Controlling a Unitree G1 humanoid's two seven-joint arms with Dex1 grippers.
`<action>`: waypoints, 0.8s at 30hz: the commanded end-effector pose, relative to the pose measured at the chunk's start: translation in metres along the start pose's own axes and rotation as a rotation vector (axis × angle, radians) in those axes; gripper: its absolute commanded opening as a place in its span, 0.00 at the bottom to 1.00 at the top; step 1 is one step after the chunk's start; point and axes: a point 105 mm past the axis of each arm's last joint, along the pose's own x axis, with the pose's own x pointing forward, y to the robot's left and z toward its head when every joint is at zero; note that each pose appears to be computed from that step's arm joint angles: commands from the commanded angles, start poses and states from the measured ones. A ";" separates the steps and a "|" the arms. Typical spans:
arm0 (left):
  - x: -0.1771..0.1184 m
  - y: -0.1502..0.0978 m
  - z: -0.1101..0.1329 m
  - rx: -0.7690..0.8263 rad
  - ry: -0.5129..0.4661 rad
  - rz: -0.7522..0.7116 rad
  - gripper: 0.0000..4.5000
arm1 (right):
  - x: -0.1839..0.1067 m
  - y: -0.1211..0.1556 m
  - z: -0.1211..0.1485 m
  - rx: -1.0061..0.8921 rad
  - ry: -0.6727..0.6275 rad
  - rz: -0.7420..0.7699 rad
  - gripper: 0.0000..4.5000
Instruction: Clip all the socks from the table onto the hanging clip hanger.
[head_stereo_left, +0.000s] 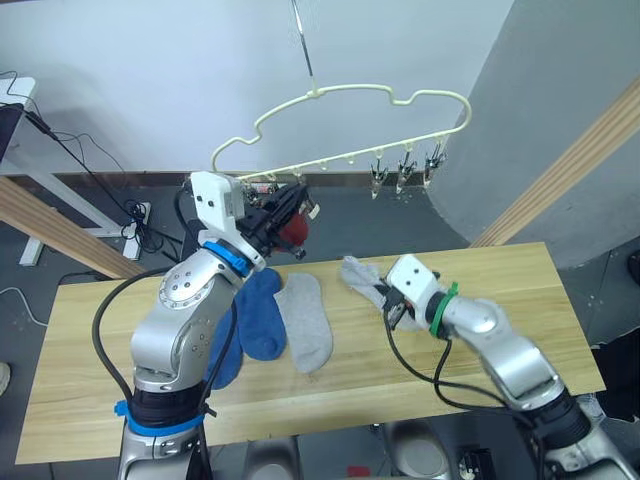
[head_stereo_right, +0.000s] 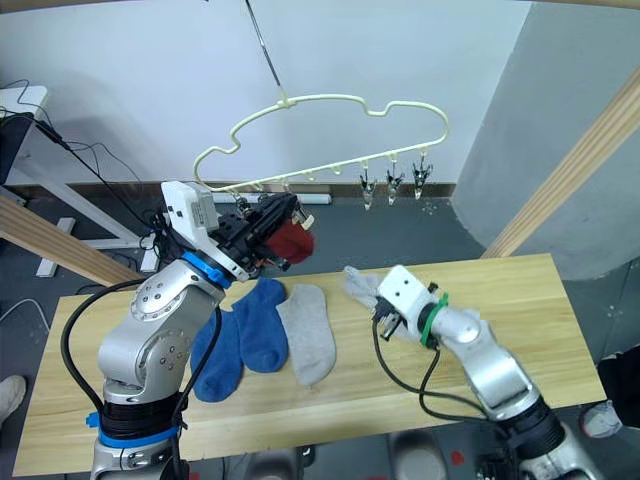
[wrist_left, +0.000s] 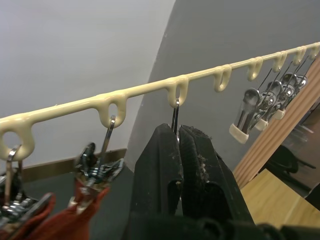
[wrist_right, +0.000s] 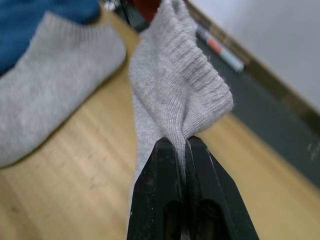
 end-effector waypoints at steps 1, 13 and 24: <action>0.000 -0.007 0.018 -0.040 -0.049 -0.055 0.00 | -0.001 -0.007 0.024 -0.025 -0.110 0.051 0.01; -0.001 -0.007 0.020 -0.076 -0.027 -0.075 0.00 | 0.013 -0.004 0.063 0.027 -0.317 0.110 0.01; 0.000 -0.012 0.016 -0.085 -0.021 -0.087 0.00 | 0.014 -0.005 0.073 0.025 -0.364 0.103 0.01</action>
